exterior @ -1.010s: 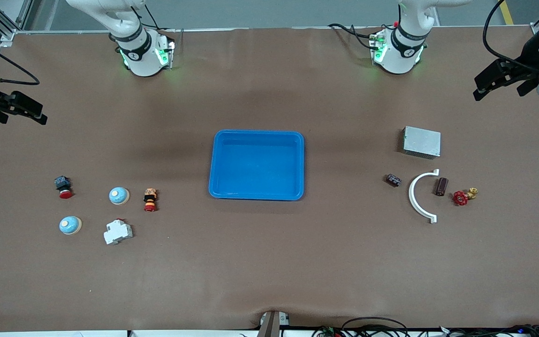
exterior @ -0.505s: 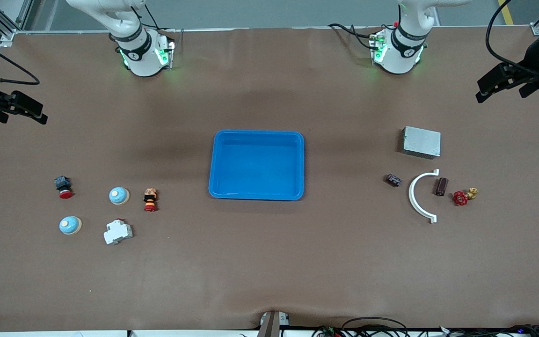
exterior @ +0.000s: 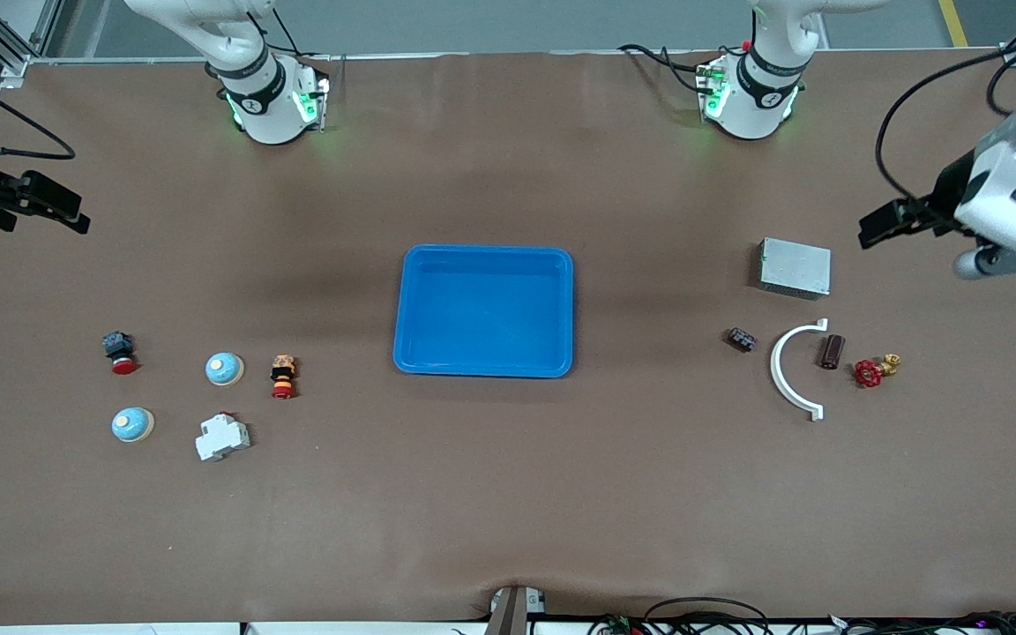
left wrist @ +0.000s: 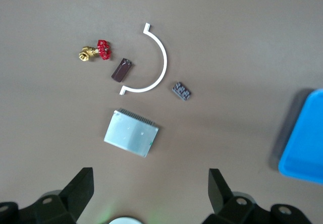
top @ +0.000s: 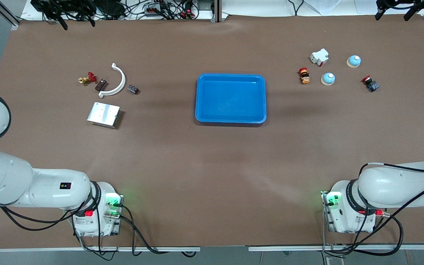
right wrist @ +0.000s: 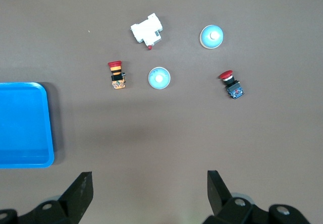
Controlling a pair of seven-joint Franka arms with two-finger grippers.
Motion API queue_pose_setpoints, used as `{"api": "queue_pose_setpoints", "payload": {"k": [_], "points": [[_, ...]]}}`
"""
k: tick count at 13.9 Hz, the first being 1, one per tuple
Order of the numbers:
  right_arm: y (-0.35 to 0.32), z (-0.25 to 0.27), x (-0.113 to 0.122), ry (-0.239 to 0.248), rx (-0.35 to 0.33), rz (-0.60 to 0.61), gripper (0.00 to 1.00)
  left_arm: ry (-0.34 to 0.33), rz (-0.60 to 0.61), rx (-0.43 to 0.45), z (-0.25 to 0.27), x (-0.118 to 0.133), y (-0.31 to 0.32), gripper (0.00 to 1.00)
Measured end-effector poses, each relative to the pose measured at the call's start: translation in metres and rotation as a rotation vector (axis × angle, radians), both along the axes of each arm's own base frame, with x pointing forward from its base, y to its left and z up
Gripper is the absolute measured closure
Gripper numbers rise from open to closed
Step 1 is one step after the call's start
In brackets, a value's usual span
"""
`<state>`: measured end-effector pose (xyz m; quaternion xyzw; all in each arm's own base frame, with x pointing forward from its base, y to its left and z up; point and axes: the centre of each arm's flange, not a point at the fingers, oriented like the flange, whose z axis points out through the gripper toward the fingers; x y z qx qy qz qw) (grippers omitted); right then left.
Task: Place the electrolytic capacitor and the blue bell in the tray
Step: 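Reach the right gripper to the blue bell while the left gripper reaches the chip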
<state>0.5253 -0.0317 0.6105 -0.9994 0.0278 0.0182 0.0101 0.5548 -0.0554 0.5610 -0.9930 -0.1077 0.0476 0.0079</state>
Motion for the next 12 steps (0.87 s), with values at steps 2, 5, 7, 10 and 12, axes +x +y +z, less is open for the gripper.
{"api": "queue_pose_setpoints", "payload": {"k": [2, 5, 7, 10, 12], "points": [[0.000, -0.006, 0.002, 0.011, 0.001, 0.000, 0.00, -0.010, 0.097, 0.008, -0.034, 0.004, -0.006, 0.00], [-0.002, -0.045, 0.019, 0.075, 0.003, -0.003, 0.00, 0.012, 0.184, 0.021, -0.074, 0.008, -0.024, 0.00], [-0.004, -0.083, 0.040, 0.100, 0.003, -0.004, 0.00, 0.012, 0.236, 0.026, -0.102, 0.013, -0.035, 0.00], [-0.006, -0.144, 0.069, 0.133, 0.001, -0.005, 0.00, 0.018, 0.315, 0.037, -0.152, 0.014, -0.040, 0.00], [-0.006, -0.183, 0.084, 0.153, 0.000, -0.006, 0.00, 0.030, 0.394, 0.048, -0.183, 0.014, -0.040, 0.00]]}}
